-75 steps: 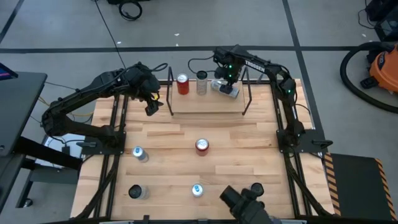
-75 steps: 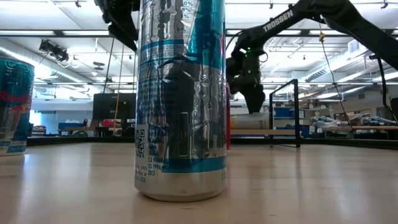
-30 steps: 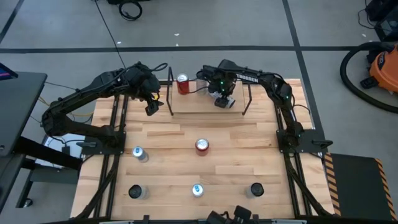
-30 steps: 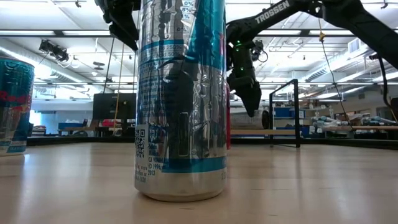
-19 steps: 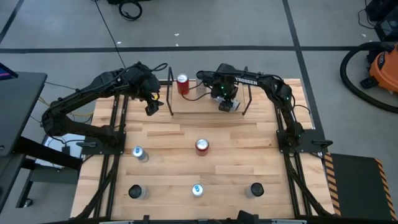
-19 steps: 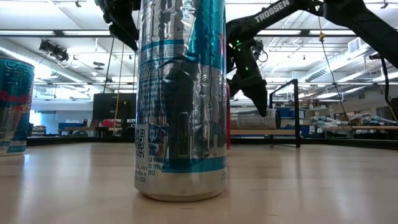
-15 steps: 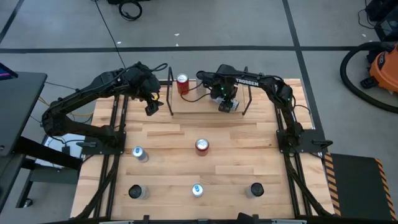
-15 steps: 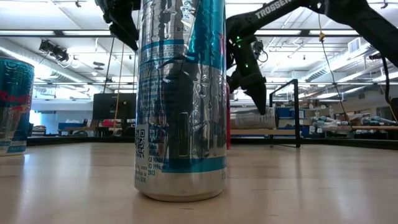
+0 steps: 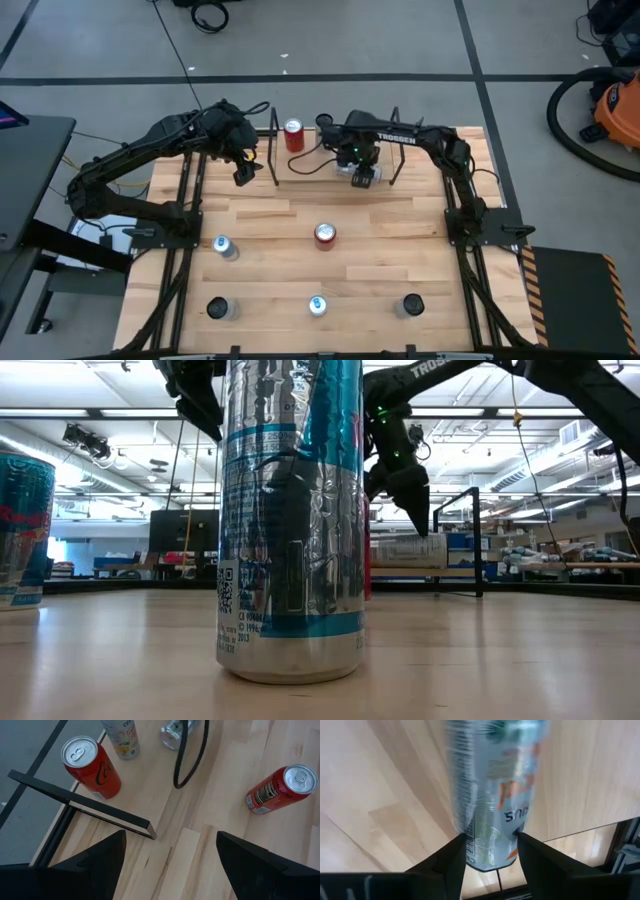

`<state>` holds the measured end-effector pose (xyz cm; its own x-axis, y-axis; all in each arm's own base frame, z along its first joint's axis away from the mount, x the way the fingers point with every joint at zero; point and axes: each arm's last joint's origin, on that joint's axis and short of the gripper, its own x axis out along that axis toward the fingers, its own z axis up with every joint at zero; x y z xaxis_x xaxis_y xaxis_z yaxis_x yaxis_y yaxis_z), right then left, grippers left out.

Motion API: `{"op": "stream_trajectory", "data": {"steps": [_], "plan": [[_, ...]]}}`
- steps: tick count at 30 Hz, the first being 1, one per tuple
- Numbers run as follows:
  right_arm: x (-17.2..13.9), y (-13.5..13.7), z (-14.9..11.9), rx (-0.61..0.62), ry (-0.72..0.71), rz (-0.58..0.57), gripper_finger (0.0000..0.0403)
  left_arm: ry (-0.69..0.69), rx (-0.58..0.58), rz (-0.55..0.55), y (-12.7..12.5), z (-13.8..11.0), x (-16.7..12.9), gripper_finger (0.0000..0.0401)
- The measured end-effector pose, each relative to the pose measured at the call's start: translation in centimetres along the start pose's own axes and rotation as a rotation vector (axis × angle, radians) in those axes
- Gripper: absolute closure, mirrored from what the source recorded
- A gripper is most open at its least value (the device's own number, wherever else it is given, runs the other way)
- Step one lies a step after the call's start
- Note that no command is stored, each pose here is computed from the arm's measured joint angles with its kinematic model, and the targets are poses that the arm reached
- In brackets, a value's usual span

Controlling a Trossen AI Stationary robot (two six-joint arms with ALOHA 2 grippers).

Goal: Place canned beverage on shelf
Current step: Put the white yellow soda can aligned with the other white yellow soda can on the shelf

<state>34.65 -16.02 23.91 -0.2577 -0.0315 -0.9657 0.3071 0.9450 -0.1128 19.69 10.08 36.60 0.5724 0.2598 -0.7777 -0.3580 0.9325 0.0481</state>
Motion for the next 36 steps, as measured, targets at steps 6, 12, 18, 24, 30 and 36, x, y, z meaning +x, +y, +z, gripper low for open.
{"op": "stream_trajectory", "data": {"steps": [6, 12, 18, 24, 30, 36], "plan": [[-0.2, -0.2, -0.1, 0.014, -0.009, -0.002, 0.0221, 0.0, -0.001, 0.0, 0.0, 0.0, 0.0, 0.009], [-0.2, -0.1, -0.2, 0.007, 0.003, 0.028, 0.0221, 0.0, 0.0, 0.0, 0.0, 0.0, 0.0, 0.009], [-1.6, 0.1, -1.0, -0.005, -0.046, 0.032, 0.022, 0.0, -0.001, 0.0, 0.0, 0.0, 0.0, 0.009], [-4.0, -0.3, -2.2, -0.011, -0.166, 0.042, 0.022, 0.0, -0.001, 0.001, 0.0, 0.0, 0.0, 0.009], [-5.1, -0.8, -3.3, 0.009, -0.206, 0.037, 0.022, 0.0, 0.0, 0.0, 0.0, 0.0, 0.0, 0.009], [-5.1, -0.9, -3.4, -0.02, -0.198, 0.019, 0.0212, 0.0, -0.001, 0.001, 0.0, 0.0, 0.0, 0.009]]}}
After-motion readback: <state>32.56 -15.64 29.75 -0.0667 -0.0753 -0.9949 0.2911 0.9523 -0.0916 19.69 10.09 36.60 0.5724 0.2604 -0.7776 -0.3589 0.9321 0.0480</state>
